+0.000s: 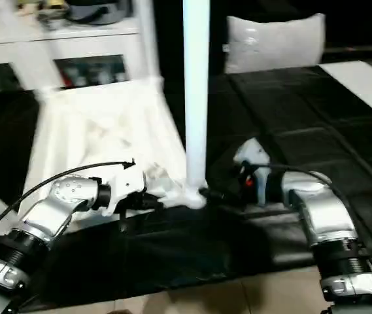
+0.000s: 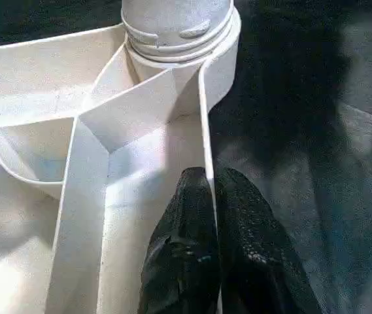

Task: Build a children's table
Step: Rotate leg to tighten

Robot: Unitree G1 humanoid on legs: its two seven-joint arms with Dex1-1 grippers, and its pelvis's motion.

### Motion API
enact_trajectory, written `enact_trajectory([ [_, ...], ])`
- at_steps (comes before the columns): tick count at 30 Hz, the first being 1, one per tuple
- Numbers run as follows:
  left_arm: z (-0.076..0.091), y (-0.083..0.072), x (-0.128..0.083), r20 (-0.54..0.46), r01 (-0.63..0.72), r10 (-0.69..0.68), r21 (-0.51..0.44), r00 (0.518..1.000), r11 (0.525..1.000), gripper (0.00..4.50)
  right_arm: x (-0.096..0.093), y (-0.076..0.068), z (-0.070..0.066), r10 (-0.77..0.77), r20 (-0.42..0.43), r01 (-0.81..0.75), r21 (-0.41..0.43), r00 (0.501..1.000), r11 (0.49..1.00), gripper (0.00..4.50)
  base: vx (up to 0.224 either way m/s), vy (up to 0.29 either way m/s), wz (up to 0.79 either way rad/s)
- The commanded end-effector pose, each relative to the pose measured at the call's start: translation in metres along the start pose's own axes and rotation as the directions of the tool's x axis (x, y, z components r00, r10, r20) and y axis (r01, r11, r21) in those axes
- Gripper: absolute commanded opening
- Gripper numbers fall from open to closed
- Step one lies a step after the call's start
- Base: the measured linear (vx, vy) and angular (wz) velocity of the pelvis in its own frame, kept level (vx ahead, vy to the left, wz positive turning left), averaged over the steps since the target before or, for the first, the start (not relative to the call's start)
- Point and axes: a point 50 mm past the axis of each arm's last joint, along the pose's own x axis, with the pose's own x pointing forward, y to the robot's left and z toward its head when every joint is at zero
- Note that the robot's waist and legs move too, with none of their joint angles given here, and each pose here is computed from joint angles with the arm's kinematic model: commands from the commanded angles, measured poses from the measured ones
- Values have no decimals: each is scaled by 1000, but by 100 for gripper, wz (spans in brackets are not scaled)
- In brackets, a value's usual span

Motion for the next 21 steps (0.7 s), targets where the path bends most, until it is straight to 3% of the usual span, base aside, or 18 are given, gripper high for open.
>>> enact_trajectory([
  [1,6,-2,1,-24,87,-85,70,996,994,0,0,-2,6,26,3,-26,-29,1000,999,333,0,0,0],
  [7,6,-7,-3,-34,193,-190,115,981,974,0,4,-1,7,122,7,-122,-44,992,992,281,0,0,0],
  [21,5,-7,-3,-35,212,-209,125,977,969,0,10,3,4,189,20,-188,-49,982,981,168,0,0,0],
])
